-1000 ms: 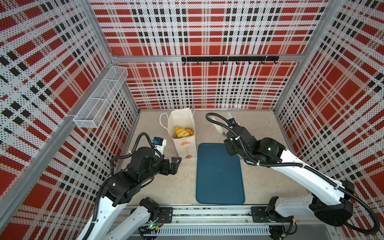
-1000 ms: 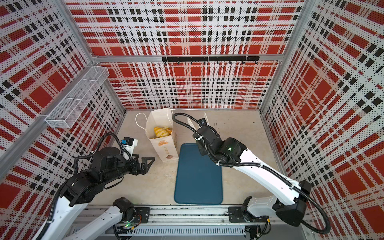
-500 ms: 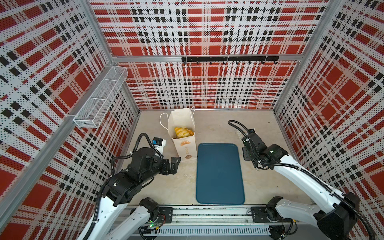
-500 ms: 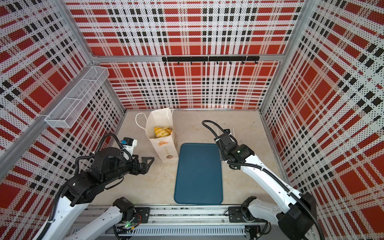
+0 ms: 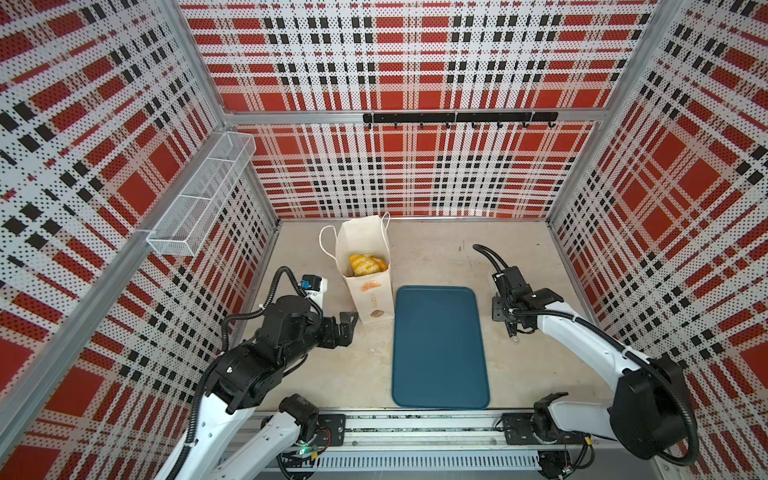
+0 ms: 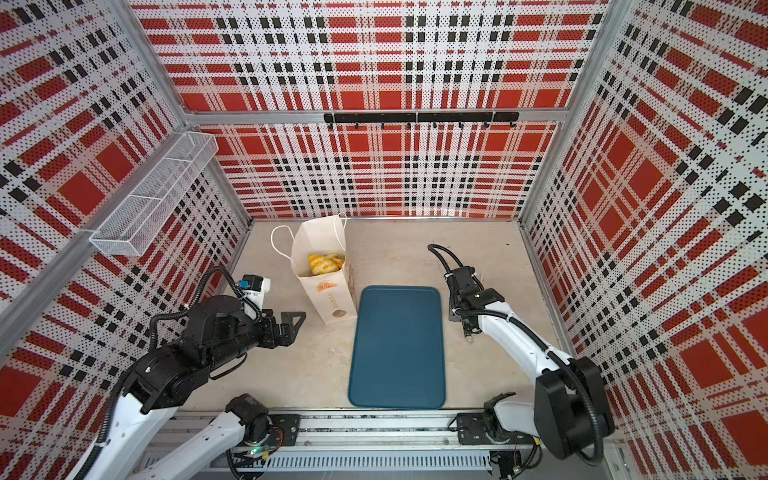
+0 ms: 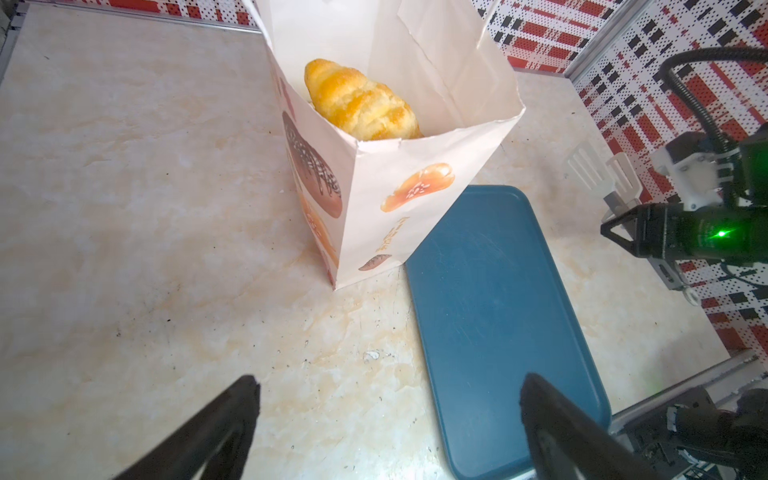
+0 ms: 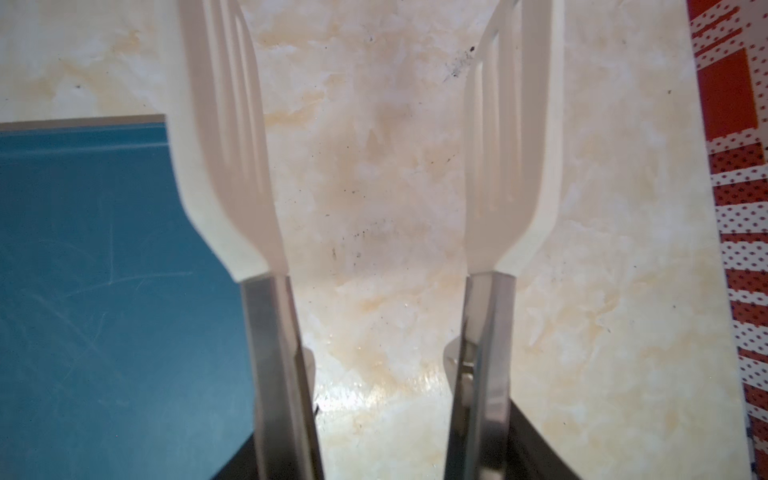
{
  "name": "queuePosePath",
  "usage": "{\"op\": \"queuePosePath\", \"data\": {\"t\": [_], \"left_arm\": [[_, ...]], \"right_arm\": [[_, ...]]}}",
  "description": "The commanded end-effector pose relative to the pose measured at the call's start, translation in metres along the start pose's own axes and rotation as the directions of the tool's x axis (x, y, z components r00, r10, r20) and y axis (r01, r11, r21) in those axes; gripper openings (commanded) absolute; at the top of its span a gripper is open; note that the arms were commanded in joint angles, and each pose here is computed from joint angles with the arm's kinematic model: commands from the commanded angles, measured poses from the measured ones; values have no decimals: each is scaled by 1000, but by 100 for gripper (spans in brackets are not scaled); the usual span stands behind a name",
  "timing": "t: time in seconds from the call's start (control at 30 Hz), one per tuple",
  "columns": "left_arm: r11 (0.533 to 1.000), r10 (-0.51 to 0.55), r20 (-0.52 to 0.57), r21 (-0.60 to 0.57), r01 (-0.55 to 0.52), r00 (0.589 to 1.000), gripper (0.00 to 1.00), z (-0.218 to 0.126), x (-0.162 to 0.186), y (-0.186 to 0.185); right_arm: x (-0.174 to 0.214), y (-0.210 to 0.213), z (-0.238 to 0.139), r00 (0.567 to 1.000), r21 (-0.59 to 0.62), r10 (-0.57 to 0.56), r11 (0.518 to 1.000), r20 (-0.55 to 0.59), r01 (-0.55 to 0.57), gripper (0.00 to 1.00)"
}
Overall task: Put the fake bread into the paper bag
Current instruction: 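Withdraw the right tongs from the bag away past the tray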
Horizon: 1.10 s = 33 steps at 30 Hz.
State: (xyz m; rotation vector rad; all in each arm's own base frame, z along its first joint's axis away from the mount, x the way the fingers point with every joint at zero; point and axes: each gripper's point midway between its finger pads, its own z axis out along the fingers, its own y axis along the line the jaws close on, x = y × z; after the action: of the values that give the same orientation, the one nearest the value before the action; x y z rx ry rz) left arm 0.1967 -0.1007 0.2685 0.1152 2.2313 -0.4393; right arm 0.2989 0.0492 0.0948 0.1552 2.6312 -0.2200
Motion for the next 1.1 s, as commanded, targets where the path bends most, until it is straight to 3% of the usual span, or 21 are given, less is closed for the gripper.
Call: {"op": "queuePosePath", "data": {"t": [0.0,0.5,0.63,1.07], "left_arm": [[1000,-16,10,-20,17,1000,99,2,-1,4],[999,-13,5,-36,13,1000,99,7,0,7],[999,-14,3,-37,14,1000,99,10,1,7],[998,-17,-8,-56,16,1000,99,20,5,12]], "right_arm": [[-24,11,12,999,-46,33,998,40,-31,60],[-46,6,62,997,-11,63,998,-33,-64,59],[-42,3,75,994,-18,93,995,-58,-94,64],[-27,-1,89,989,-36,106,993,-107,-110,70]]}}
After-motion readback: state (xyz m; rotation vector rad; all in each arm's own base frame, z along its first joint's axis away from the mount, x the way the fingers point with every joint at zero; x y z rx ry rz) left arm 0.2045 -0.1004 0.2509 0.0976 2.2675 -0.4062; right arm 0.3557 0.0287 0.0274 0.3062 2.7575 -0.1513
